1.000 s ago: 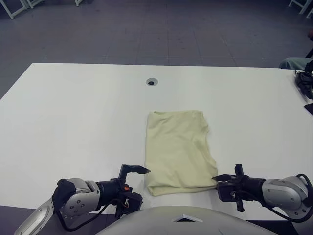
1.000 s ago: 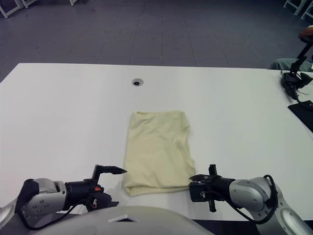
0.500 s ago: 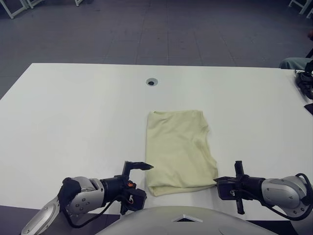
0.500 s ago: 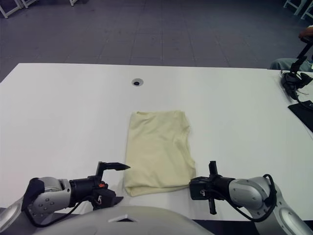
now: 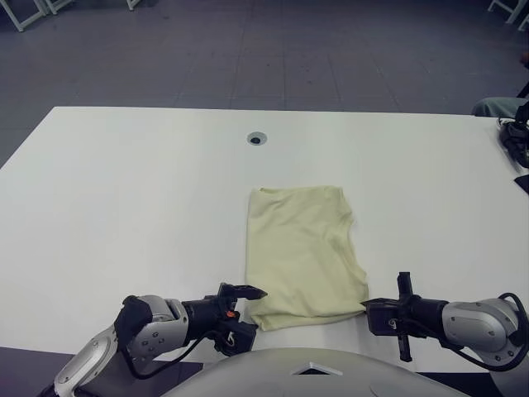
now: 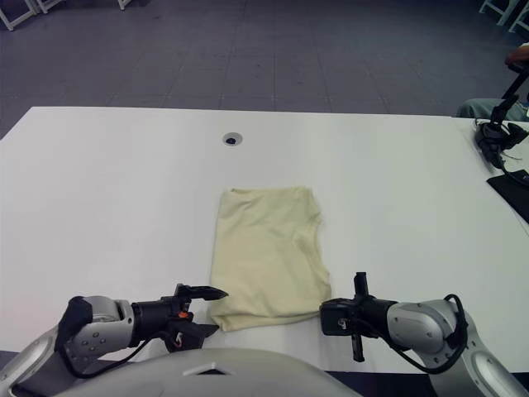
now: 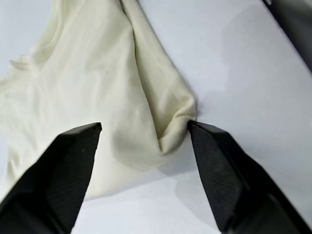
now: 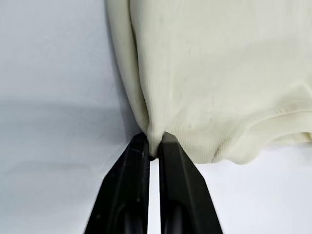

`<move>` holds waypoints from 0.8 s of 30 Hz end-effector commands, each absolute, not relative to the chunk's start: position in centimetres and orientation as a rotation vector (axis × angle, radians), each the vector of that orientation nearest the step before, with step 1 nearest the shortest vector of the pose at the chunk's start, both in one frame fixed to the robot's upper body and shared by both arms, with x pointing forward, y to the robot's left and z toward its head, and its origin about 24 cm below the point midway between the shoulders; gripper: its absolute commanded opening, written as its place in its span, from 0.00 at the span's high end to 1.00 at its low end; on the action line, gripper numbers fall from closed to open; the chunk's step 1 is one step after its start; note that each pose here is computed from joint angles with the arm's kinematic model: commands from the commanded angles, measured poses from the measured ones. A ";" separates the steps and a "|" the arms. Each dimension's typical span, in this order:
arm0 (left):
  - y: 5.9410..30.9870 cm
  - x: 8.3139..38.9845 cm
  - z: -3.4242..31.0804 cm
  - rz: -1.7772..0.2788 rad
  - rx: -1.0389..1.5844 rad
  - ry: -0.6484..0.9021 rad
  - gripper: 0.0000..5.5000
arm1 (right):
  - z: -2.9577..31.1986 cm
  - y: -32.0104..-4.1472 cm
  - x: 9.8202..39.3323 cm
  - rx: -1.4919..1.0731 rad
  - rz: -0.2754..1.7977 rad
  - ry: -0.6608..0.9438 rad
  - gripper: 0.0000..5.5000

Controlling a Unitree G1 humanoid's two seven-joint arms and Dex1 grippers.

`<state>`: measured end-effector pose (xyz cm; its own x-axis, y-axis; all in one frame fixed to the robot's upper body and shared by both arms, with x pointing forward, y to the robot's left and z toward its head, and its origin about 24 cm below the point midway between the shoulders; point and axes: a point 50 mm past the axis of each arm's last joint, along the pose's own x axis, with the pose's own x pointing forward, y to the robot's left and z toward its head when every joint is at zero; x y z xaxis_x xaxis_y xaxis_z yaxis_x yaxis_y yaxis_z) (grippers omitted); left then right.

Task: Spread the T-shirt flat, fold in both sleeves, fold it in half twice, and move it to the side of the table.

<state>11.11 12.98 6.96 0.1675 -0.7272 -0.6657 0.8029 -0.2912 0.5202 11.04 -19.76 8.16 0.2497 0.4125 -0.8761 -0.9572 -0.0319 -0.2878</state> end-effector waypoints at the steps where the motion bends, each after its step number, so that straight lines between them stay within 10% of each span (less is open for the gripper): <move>1: 13.5 11.2 6.3 -1.513 1.145 0.153 0.50 | 7.6 -19.8 10.6 -1.050 1.238 0.703 0.99; 17: 13.7 11.6 6.6 -1.533 1.162 0.147 0.98 | 7.7 -19.5 10.4 -1.039 1.238 0.699 0.99; 24: 13.6 12.1 7.7 -1.549 1.170 0.084 0.98 | 7.7 -19.4 10.4 -1.038 1.244 0.695 0.99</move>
